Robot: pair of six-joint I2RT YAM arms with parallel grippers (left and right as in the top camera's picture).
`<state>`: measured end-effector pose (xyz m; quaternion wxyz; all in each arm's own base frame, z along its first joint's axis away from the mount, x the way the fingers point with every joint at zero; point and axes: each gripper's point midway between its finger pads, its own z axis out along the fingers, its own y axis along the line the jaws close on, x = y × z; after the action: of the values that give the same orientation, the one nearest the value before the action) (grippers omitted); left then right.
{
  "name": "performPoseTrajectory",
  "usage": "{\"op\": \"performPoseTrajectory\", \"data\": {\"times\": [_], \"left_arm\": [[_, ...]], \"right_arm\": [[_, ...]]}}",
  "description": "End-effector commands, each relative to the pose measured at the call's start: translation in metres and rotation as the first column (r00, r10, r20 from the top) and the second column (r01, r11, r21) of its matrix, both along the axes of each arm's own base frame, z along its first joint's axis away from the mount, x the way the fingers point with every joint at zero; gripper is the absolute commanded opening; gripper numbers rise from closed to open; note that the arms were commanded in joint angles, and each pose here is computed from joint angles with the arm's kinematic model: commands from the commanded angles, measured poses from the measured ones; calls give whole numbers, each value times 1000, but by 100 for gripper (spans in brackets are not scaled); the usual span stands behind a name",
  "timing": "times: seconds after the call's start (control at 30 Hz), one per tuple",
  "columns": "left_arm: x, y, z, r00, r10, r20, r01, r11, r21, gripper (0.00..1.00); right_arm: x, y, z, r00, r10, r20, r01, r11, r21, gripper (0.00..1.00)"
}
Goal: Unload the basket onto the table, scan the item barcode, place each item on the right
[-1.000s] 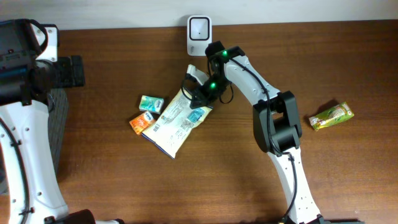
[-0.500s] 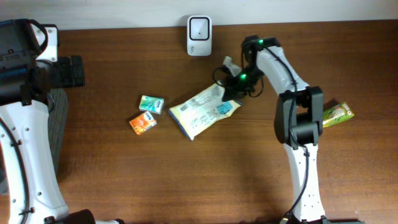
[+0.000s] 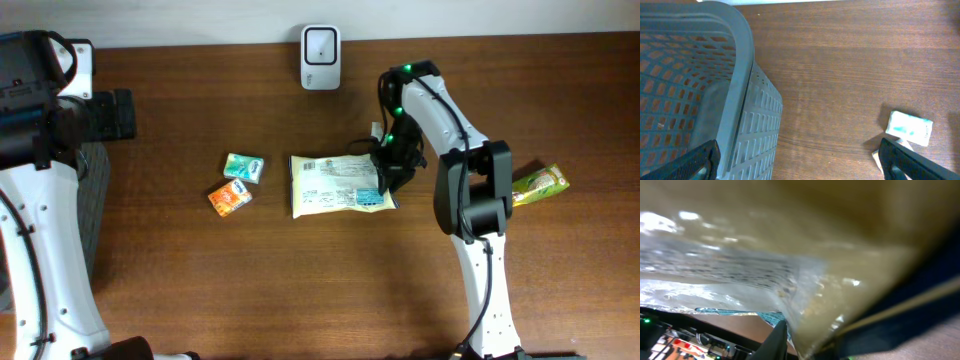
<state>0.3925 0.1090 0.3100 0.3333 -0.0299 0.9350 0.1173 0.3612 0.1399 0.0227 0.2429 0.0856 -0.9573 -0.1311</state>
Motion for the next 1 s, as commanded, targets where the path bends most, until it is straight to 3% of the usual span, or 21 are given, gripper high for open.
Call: {"op": "performPoseTrajectory", "data": {"times": [0.0, 0.2, 0.23, 0.33, 0.47, 0.53, 0.63, 0.77, 0.83, 0.97], "left_arm": [[-1, 4, 0, 1000, -1, -4, 1, 1000, 15, 99], [-1, 4, 0, 1000, -1, -4, 1, 1000, 15, 99], [-1, 4, 0, 1000, -1, -5, 1, 1000, 15, 99], [-1, 4, 0, 1000, -1, -5, 1, 1000, 15, 99], [-1, 4, 0, 1000, -1, -4, 1, 1000, 15, 99], [-1, 4, 0, 1000, 0, -4, 1, 1000, 15, 99], [-1, 4, 0, 1000, -1, -4, 1, 1000, 15, 99], [-1, 4, 0, 1000, -1, -4, 1, 1000, 15, 99], [-1, 4, 0, 1000, -1, -4, 1, 1000, 15, 99], [-1, 4, 0, 1000, -1, -4, 1, 1000, 15, 99]], "right_arm": [[-7, 22, 16, 996, 79, 44, -79, 997, -6, 19], [-11, 37, 32, 989, 117, 88, -118, 993, 4, 25], [-9, 36, 38, 988, 113, 103, -115, 993, 7, 28], [-2, 23, 57, 978, 120, 171, -117, 993, -28, 54], [15, 6, 72, 957, 144, 253, -135, 989, -52, 60], [28, 7, 74, 930, 187, 317, -188, 982, -30, 60], [56, 35, 73, 819, 298, 490, -381, 922, 77, 60], [70, 75, 71, 674, 374, 637, -589, 793, 158, 73], [72, 86, 65, 637, 395, 662, -634, 757, 158, 80], [67, 98, 44, 622, 436, 651, -677, 717, 167, 82]]}}
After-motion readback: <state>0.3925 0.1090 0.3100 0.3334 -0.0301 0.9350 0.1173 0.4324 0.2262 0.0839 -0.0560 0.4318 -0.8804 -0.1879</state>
